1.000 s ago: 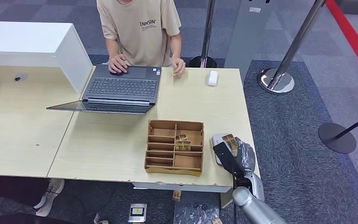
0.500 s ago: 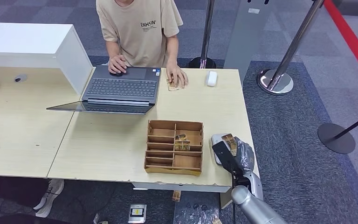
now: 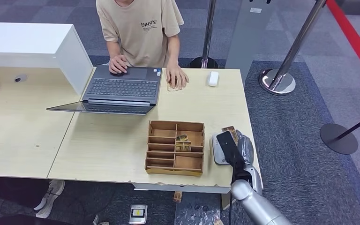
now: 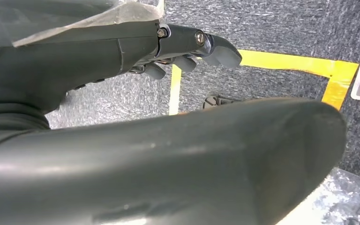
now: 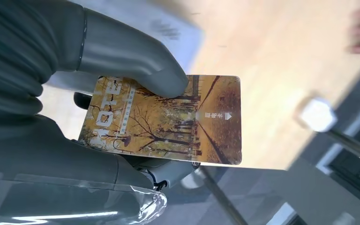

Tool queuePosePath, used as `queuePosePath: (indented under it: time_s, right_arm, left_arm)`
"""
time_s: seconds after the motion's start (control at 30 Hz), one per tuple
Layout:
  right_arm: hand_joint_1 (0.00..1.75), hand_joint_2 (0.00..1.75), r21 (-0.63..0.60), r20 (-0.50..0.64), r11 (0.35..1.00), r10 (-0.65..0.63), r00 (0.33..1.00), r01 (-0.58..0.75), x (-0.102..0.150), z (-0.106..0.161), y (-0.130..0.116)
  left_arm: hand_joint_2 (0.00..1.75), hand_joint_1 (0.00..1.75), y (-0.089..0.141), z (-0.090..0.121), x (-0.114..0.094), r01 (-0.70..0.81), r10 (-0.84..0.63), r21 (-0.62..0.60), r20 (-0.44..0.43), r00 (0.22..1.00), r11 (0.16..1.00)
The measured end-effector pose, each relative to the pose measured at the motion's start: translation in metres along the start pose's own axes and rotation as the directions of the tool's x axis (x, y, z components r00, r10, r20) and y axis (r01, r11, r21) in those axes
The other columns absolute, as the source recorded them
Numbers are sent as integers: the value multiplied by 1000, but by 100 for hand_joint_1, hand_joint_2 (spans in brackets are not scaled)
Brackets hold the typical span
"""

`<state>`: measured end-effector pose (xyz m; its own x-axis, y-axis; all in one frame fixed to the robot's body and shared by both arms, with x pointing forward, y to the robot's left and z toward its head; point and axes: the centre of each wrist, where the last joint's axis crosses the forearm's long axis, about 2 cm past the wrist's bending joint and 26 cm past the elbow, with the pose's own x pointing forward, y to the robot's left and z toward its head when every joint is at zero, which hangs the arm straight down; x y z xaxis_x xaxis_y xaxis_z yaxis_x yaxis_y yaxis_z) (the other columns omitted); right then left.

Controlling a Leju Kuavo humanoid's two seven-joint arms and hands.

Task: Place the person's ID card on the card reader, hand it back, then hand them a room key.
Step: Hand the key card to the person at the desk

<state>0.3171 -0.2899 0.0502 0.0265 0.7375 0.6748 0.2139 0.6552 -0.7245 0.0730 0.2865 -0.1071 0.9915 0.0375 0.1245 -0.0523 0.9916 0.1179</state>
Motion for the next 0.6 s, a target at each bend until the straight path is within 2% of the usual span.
queuePosePath:
  time_s: [0.2, 0.33, 0.47, 0.6]
  right_arm:
    - [175, 175, -39, 153, 988, -142, 978, 149, 57, -40, -39]
    - [175, 175, -51, 278, 978, -181, 943, 203, 93, -63, -67]
    - [175, 175, -57, 386, 978, -162, 908, 199, 124, -84, -93]
    - [175, 175, -64, 465, 994, -48, 884, 88, 155, -107, -113]
  left_arm:
    - [0, 0, 1, 0, 0, 16, -16, -2, 14, 1000, 1000]
    - [0, 0, 0, 0, 0, 37, -36, -6, 21, 999, 999]
    - [0, 0, 0, 0, -1, 54, -53, -10, 26, 998, 999]
    - [0, 0, -1, 0, 0, 77, -76, -15, 29, 997, 997]
